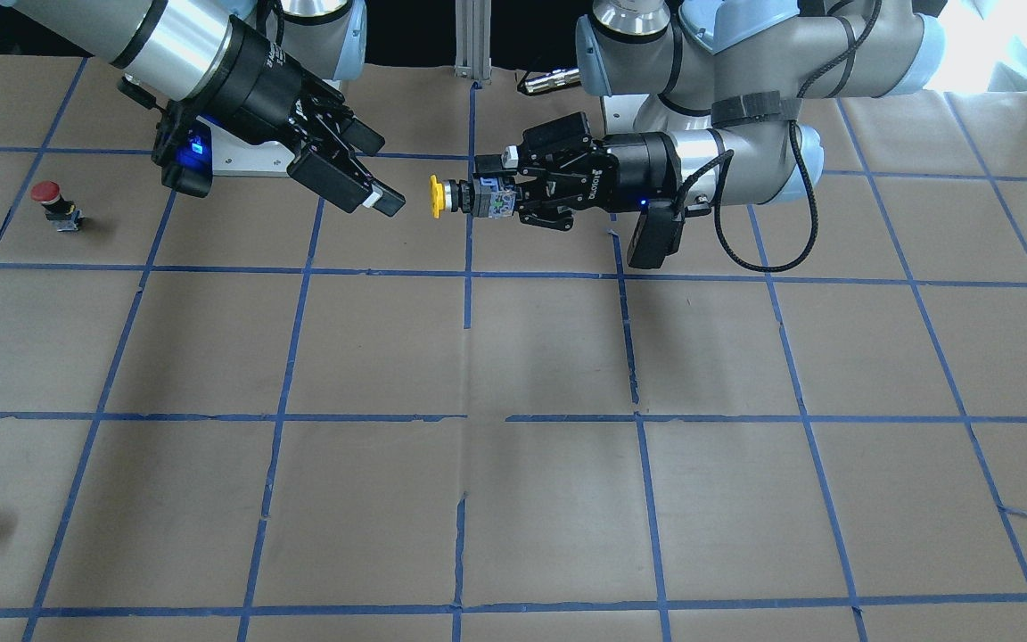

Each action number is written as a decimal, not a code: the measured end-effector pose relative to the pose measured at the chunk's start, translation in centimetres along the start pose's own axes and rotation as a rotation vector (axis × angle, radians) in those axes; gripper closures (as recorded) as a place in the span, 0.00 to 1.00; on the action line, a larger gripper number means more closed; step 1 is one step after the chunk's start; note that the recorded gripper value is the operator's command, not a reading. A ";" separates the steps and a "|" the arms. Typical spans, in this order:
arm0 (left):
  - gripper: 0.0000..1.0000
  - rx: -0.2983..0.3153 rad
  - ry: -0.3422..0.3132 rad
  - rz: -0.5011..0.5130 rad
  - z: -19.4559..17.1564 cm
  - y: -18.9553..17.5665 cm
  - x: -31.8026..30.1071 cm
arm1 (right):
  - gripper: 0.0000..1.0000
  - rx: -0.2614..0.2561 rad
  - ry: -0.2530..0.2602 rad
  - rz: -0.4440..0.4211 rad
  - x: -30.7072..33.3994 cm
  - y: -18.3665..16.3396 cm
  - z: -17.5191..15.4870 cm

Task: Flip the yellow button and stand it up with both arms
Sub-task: 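Hold the button up with the left gripper while the right gripper approaches its yellow cap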

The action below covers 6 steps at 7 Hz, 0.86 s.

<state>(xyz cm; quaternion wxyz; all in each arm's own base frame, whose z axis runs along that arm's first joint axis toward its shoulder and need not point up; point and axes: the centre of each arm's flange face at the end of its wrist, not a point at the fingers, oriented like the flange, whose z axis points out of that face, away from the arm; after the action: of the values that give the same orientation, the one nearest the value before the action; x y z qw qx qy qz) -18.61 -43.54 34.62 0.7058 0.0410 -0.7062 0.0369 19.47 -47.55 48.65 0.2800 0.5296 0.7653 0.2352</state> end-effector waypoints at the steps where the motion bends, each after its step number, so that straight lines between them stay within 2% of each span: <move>1: 0.79 0.001 0.001 0.000 0.0 0.0 0.0 | 0.01 -0.038 -0.015 0.000 -0.7 -0.2 0.5; 4: 0.79 0.009 0.010 0.002 0.0 -0.2 0.2 | 0.01 -0.121 -0.039 0.014 -2.2 -1.1 1.8; 6: 0.79 0.020 0.024 0.002 0.0 -0.4 0.4 | 0.02 -0.138 -0.033 0.046 -2.3 -1.4 2.2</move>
<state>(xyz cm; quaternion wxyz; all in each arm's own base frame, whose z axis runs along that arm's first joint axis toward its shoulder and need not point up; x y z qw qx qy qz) -18.59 -43.92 35.03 0.7138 0.0467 -0.6973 0.0452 20.61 -50.02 46.54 0.3230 0.5302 0.7302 0.2852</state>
